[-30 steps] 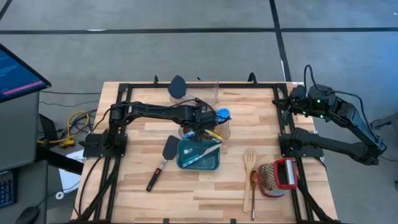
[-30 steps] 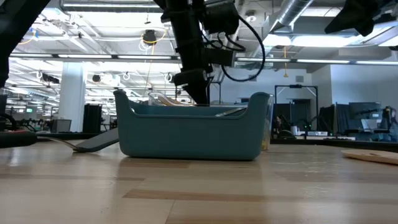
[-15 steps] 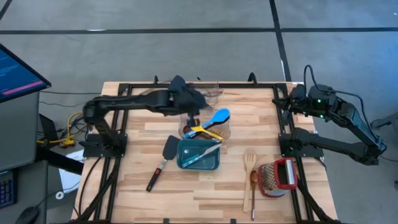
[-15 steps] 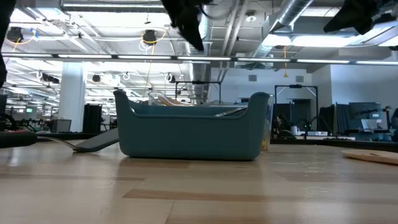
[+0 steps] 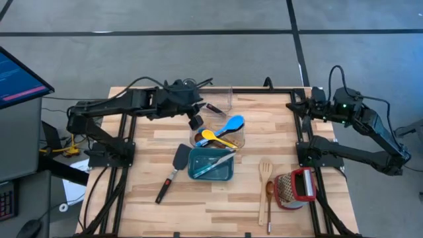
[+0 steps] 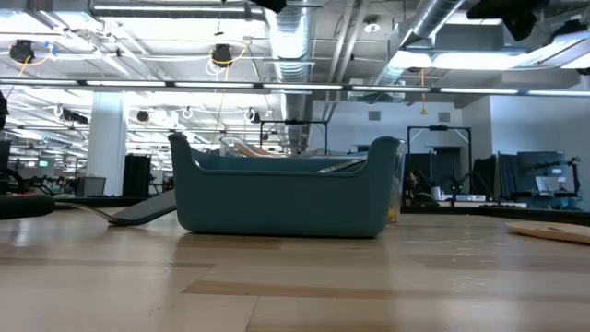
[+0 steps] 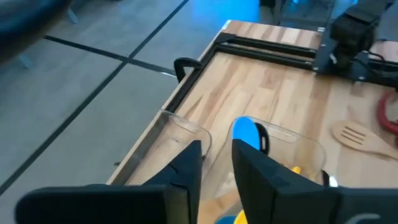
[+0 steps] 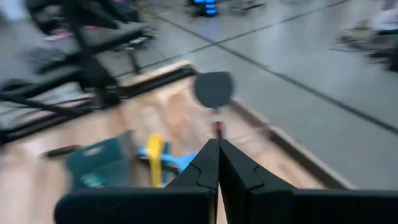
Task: Pick & Place Kitchen Items
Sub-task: Put the turner spatula into the top transparent bin
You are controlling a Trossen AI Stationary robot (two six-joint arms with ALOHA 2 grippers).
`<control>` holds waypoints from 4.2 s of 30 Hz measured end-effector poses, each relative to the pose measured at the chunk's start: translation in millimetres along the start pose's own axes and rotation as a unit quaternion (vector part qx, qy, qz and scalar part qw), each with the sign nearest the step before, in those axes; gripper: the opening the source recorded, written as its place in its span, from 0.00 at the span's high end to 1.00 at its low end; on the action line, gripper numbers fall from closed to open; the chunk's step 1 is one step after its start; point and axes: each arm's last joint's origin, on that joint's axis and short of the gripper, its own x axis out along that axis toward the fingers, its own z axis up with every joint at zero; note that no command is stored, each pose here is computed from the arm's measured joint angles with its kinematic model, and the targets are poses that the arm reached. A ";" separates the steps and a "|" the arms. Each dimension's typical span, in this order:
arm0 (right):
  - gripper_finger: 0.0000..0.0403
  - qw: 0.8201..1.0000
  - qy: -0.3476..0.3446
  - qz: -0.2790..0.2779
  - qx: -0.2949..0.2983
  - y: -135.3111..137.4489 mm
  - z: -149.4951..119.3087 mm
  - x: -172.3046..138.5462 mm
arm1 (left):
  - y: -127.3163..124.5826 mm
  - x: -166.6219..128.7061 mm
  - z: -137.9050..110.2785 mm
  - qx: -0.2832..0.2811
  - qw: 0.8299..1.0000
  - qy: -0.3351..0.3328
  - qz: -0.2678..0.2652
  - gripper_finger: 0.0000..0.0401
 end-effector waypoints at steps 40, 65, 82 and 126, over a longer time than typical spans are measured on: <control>1.00 0.988 0.117 0.065 0.074 47.2 -5.7 59.7 | -6.4 -5.2 -20.0 0.057 0.994 0.088 -0.006 1.00; 1.00 0.992 0.124 0.032 -0.011 81.8 21.8 92.9 | -6.4 -7.0 -131.4 -0.178 0.942 0.283 -0.023 1.00; 1.00 0.992 0.105 -0.024 -0.071 54.5 34.4 96.8 | -55.4 -17.8 -159.6 -0.335 0.894 0.286 -0.078 1.00; 1.00 0.991 0.085 -0.057 -0.087 40.0 41.3 101.7 | -133.9 -17.3 -182.8 -0.428 0.792 0.406 -0.153 1.00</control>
